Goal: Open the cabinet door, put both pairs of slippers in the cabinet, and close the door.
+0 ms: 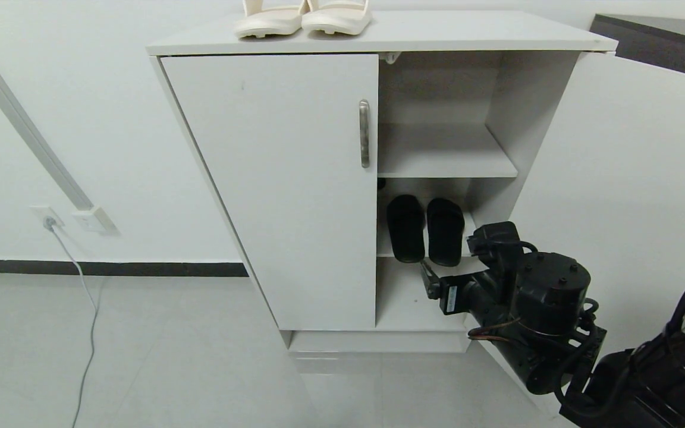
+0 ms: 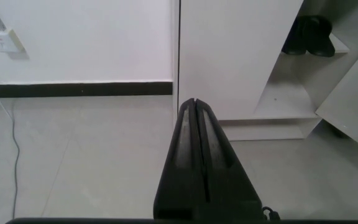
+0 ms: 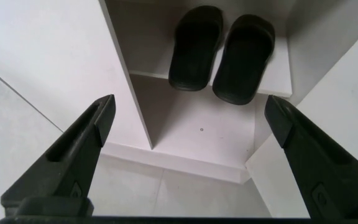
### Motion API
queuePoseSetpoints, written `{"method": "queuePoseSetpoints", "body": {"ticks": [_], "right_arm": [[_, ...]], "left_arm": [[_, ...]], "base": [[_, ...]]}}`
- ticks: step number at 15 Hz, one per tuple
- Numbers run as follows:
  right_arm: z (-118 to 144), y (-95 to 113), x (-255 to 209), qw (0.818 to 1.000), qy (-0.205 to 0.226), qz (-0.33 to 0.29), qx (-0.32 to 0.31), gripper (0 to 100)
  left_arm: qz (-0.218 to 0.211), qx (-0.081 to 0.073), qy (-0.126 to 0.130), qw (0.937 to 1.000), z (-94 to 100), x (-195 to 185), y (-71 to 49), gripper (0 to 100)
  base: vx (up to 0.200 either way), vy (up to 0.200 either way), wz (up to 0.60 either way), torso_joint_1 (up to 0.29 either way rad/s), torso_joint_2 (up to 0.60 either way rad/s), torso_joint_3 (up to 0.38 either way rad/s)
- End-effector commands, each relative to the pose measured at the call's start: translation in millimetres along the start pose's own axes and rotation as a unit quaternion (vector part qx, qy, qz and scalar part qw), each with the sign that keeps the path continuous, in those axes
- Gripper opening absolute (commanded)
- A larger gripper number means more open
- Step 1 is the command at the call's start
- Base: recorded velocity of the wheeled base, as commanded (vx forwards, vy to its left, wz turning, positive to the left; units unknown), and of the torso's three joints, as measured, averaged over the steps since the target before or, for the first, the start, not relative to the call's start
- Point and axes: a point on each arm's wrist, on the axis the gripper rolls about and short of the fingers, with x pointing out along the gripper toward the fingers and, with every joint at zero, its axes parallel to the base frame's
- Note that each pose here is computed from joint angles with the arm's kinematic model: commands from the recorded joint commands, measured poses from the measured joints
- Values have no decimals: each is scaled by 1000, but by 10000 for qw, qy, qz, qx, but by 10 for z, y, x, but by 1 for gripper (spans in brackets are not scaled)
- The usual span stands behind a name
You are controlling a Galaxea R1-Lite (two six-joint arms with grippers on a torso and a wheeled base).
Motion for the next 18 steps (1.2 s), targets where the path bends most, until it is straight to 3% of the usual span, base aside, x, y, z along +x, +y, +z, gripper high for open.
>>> {"method": "queuePoseSetpoints", "body": {"ticks": [1,15,18], "right_arm": [[-12,2,3,10000,10,0,-9,100],[-26,-1,-10,10000,24,15,-9,100],[-15,0,-11,10000,-49,17,26,100]], "left_arm": [[-2,-5,0,10000,0,0,0,0],[6,-13,0,10000,0,0,0,0],[44,-82,7,10000,0,1,2,0]], "base": [[0,200,0,7,7,7],[0,200,0,4,2,4],[0,0,0,0,0,0]]}}
